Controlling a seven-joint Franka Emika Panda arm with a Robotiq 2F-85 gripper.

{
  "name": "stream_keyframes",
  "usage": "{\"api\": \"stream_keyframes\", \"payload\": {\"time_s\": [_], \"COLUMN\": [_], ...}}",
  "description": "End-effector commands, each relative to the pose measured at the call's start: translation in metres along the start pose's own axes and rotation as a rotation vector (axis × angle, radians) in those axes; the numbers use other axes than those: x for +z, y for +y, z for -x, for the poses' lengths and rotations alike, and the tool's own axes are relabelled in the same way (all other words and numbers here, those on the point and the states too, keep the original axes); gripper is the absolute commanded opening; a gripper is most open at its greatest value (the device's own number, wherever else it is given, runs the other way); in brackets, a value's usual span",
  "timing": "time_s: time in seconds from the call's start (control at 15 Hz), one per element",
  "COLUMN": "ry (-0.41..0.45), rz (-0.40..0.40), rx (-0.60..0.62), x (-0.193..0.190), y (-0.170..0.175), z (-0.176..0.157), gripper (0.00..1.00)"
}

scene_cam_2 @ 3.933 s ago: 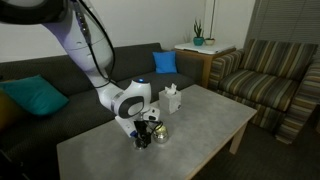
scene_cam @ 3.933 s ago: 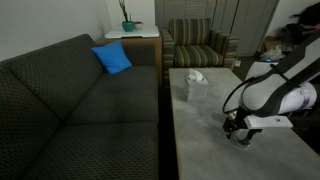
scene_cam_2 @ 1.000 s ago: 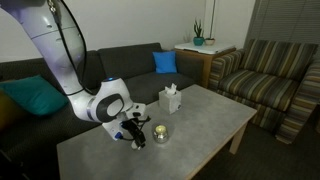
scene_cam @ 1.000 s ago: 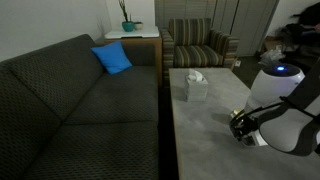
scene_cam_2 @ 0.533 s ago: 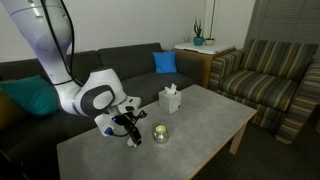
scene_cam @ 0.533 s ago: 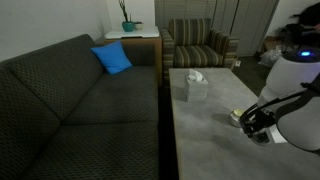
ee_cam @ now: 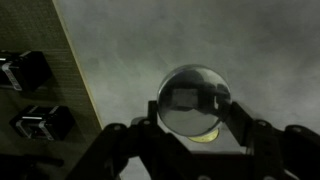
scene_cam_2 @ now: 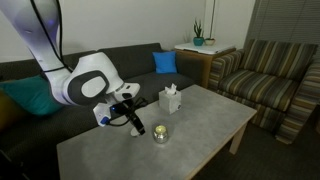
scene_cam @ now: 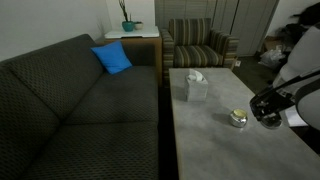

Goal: Put the silver lid on the silver bottle

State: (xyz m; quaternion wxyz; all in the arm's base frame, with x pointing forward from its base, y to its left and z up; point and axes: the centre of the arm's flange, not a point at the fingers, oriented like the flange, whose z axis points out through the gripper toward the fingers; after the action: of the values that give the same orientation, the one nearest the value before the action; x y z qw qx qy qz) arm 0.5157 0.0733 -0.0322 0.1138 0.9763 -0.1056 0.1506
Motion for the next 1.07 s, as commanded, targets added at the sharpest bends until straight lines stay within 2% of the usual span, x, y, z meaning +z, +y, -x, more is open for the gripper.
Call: {"api": "stream_keyframes", "payload": {"time_s": [0.0,0.2,0.27,0.67,0.73,1.0], "ry": [0.053,0.113,0.090,0.109,0.109,0.065], "rz": [0.003,0.031,0.025,0.032,0.032,0.014], "rx": [0.049,0.081,0.081,0.086,0.086,0.021], "x": [-0.024,-0.032,-0.018,-0.023,-0.023,-0.017], "y": [0.027,0.043,0.033,0.041,0.040,0.050], "z": [-0.020,-0.045,-0.039,-0.048,-0.048,-0.062], "gripper": [0.44,0.44,0.69,0.69,0.44,0.44]}}
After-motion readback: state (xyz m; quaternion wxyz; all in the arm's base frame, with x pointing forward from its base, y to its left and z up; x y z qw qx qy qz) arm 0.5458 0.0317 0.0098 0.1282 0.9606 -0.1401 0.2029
